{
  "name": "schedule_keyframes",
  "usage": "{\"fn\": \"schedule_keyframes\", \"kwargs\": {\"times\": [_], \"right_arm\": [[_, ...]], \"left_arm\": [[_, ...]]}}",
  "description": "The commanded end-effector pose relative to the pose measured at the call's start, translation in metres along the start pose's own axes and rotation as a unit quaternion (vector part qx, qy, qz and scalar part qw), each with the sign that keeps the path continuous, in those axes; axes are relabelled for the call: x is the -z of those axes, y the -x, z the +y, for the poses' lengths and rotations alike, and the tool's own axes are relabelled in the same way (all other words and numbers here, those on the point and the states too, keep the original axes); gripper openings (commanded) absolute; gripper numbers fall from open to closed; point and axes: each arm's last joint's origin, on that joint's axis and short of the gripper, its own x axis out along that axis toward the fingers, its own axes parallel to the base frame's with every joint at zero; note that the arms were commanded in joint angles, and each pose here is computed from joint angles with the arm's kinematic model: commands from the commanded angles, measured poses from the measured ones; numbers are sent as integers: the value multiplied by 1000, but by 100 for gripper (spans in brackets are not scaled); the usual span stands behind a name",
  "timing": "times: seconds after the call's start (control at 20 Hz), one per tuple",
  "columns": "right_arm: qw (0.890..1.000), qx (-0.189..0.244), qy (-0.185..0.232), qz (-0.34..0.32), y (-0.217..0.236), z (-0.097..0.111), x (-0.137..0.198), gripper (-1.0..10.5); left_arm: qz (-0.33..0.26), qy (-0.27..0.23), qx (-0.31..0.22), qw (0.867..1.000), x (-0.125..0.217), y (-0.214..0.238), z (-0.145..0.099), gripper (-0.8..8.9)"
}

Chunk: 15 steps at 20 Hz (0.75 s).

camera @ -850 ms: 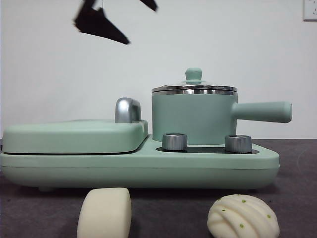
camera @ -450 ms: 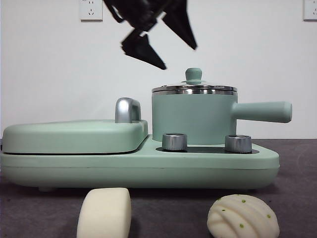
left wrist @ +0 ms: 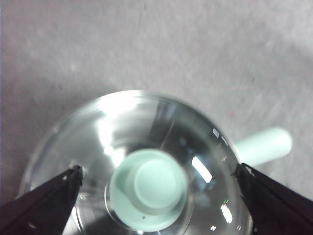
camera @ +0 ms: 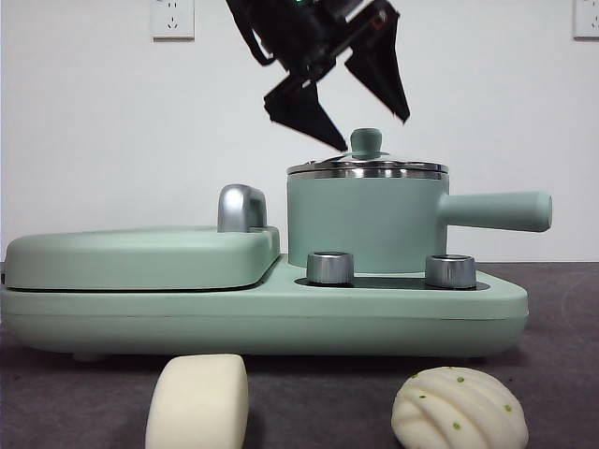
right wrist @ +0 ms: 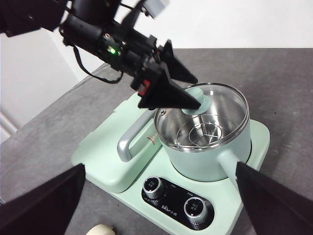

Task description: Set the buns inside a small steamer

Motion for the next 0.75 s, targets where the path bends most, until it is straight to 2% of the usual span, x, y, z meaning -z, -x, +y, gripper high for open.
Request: {"fn": "schedule_keyframes", "kwargs": {"times": [0.05, 0.15, 0.2, 0.35, 0.45, 0.6, 0.75], "right_arm": [[1000, -2, 12, -8, 2, 2, -4, 491], [1000, -2, 12, -8, 2, 2, -4, 491], [1000, -2, 13, -8, 2, 2, -4, 491], [1000, -1, 12, -8, 2, 2, -4, 491], [1000, -1, 12, -8, 2, 2, -4, 491], [1000, -1, 12, -8, 2, 2, -4, 491], [1000, -2, 12, -8, 2, 2, -4, 491]], "left_arm": [[17, -6, 3, 1000, 2, -15, 0, 491], [22, -5, 4, 1000, 3, -17, 1, 487], [19, -7, 3, 1000, 2, -17, 1, 455], [18, -9, 1, 1000, 2, -17, 1, 297], [23, -13, -21, 999, 2, -17, 2, 175], [23, -17, -29, 999, 2, -17, 3, 39], [23, -20, -30, 999, 1, -16, 2, 18]]}}
